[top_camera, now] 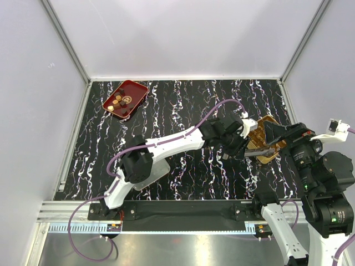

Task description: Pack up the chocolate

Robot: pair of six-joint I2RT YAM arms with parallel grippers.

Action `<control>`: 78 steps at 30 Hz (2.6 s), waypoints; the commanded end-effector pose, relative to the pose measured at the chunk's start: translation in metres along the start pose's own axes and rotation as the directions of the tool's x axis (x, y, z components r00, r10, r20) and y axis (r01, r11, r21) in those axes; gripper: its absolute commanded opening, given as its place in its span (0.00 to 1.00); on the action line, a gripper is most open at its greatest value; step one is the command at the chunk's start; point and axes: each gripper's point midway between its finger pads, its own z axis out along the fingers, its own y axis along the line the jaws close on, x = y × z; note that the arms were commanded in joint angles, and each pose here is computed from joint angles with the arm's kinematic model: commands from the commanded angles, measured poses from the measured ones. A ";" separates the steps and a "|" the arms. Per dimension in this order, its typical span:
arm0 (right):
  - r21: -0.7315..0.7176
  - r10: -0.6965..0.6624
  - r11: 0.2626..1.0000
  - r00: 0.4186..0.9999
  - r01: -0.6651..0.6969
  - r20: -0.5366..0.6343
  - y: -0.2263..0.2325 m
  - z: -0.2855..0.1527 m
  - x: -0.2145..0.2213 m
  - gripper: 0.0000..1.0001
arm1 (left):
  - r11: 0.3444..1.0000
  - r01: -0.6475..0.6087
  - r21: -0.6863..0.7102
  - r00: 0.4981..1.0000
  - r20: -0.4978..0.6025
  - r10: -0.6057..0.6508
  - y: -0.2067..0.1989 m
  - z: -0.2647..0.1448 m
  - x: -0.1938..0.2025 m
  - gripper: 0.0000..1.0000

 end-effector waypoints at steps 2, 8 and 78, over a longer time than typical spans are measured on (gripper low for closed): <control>-0.032 0.012 0.999 1.000 -0.011 0.029 0.008 0.000 -0.007 1.00 | 0.998 -0.056 0.006 0.993 0.104 0.055 -0.013 -0.012 -0.034 0.39; -0.033 0.013 0.999 1.000 -0.013 0.027 0.008 0.000 -0.007 1.00 | 0.998 -0.064 -0.001 0.990 0.127 0.063 -0.017 -0.023 -0.044 0.35; -0.111 -0.035 0.994 0.990 0.020 -0.139 0.010 0.017 0.035 1.00 | 0.180 0.614 -0.769 0.738 0.477 -0.478 0.376 -0.376 0.148 0.44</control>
